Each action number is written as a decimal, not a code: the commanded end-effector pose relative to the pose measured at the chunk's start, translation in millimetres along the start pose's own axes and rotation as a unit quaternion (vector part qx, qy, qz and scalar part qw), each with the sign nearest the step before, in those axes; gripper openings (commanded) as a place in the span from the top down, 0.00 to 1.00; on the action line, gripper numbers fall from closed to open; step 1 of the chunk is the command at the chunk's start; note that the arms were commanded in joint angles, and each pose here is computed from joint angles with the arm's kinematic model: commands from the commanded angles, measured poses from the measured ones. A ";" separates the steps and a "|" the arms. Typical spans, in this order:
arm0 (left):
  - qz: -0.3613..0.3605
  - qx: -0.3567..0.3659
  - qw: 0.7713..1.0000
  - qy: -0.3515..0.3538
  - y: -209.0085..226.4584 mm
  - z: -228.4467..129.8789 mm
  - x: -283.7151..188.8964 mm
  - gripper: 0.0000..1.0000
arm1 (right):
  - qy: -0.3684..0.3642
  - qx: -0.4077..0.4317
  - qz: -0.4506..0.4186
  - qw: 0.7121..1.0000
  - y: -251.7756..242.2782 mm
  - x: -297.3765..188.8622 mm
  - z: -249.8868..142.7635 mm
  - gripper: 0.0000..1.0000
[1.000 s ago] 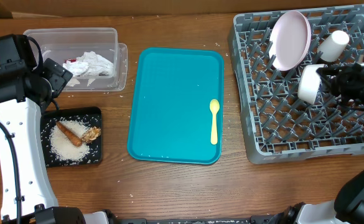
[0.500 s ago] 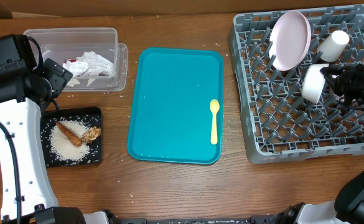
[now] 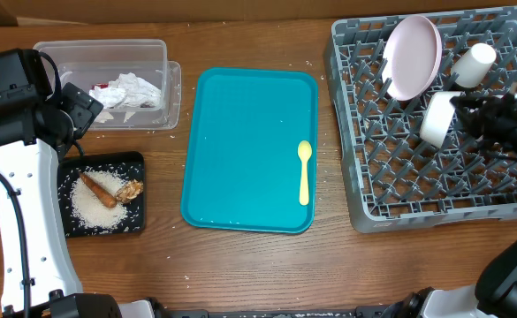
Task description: Sort waste into correct bins and load items into the dishwasher
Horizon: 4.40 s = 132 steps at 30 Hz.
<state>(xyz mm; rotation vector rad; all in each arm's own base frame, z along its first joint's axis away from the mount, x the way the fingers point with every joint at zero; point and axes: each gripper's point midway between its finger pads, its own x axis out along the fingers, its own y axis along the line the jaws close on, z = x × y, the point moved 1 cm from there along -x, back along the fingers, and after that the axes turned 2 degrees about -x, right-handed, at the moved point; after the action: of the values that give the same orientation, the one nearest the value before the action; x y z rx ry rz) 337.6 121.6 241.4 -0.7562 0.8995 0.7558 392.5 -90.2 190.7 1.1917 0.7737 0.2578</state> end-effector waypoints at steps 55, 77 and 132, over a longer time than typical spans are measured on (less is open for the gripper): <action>0.007 -0.008 1.000 -0.005 1.2 2.1 1.6 0.00 | -0.051 -0.250 -0.428 0.867 45.1 40.2 -5.0 0.53; 0.007 -0.008 1.000 -0.005 1.2 2.1 1.6 0.00 | 0.024 -0.234 -0.472 0.850 -15.4 90.4 -19.1 0.96; 0.007 -0.008 1.000 -0.005 1.2 2.1 1.6 0.00 | -0.019 0.077 -0.091 0.993 -46.0 -38.0 30.3 0.79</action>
<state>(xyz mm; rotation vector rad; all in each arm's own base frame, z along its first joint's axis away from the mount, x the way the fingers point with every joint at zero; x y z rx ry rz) 337.7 121.7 241.3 -0.7564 0.8994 0.7561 382.1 -138.5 176.4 1.2644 0.8678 0.1206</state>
